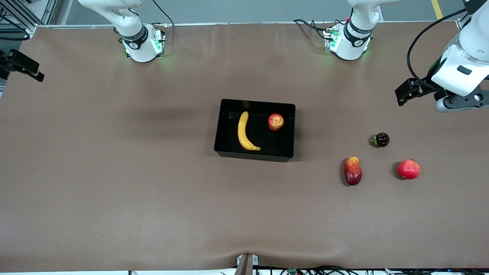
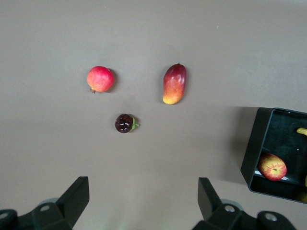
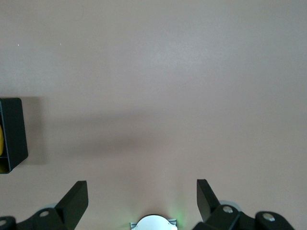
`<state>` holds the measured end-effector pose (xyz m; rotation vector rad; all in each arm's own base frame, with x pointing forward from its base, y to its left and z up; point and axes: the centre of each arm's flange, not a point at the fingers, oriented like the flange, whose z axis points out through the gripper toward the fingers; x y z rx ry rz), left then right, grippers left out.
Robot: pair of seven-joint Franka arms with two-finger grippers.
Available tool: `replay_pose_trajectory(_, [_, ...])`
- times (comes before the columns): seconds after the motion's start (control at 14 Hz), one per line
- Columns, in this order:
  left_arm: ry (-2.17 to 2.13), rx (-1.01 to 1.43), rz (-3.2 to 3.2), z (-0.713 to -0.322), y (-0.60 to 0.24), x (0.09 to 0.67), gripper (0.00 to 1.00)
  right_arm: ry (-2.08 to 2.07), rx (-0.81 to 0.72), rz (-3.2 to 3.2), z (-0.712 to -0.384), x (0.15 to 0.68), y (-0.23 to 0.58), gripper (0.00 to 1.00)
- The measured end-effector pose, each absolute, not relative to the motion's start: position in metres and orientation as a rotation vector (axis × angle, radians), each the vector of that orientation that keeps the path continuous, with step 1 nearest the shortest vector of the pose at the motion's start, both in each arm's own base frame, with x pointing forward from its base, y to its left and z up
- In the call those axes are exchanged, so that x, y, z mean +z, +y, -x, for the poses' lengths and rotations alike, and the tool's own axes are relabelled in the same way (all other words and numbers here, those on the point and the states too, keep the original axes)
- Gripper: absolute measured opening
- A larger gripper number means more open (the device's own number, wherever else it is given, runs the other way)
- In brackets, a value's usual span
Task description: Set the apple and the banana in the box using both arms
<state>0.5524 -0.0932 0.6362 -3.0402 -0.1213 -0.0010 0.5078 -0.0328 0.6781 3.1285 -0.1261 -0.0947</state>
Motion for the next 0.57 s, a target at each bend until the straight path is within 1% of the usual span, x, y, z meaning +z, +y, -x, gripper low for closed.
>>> replay_pose_trajectory(0.57, [-0.121,0.031,3.036,-0.5516,-0.0844,0.6346,1.00,-0.126,-0.095,-3.129,-0.5077,0.6781,-0.0327,1.00])
